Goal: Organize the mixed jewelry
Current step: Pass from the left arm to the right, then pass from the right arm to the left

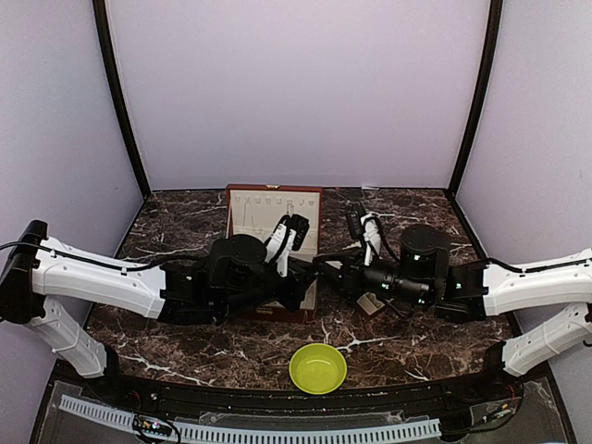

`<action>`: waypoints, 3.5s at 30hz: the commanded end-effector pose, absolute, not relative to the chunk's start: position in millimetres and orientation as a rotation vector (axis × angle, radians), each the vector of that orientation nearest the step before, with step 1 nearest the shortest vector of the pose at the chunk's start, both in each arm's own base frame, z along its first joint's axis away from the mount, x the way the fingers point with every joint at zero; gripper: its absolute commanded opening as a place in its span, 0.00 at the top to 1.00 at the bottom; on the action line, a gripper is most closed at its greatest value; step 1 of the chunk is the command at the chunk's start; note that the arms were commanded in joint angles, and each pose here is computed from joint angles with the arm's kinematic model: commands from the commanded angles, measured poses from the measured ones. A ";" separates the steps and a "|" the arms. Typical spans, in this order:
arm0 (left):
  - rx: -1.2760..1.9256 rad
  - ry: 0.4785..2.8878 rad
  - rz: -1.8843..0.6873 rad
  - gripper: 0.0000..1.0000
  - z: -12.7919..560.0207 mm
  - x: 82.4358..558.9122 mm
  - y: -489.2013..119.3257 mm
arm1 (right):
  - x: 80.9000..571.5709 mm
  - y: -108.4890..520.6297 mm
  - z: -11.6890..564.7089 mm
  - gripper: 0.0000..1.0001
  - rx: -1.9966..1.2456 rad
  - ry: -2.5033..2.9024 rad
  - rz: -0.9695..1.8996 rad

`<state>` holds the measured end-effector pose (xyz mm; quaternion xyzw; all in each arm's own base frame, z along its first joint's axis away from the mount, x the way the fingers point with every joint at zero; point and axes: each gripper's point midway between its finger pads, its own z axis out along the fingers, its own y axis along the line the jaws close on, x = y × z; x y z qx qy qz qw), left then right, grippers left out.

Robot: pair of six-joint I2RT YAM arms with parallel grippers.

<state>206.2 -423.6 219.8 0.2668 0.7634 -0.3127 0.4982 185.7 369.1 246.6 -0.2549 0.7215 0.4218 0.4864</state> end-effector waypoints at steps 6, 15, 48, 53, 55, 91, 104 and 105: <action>0.650 1.770 -0.778 0.88 222.0 207.2 -427.8 | 187.2 377.1 262.1 1.00 -0.594 1.803 1.041; 0.626 1.810 -0.748 0.83 202.5 210.0 -422.2 | 195.5 367.9 277.1 1.00 -0.510 1.823 1.009; 0.657 1.810 -0.804 0.75 164.8 204.6 -433.5 | 186.4 351.1 315.7 1.00 -0.464 1.748 1.087; 0.616 1.818 -0.784 0.82 164.0 208.7 -427.6 | 183.8 349.1 320.1 1.00 -0.466 1.731 1.103; 0.606 1.816 -0.782 0.83 163.8 209.5 -426.0 | 182.3 349.0 321.6 1.00 -0.471 1.725 1.113; 0.498 1.750 -0.717 1.00 196.3 220.8 -391.1 | 187.0 347.8 263.2 1.00 -0.492 1.858 1.013; 0.616 1.822 -0.670 1.00 210.4 209.0 -374.5 | 189.6 352.8 193.8 1.00 -0.494 1.974 0.970; 0.631 1.824 -0.684 1.00 212.0 207.2 -376.5 | 189.6 351.5 189.6 1.00 -0.483 1.973 0.977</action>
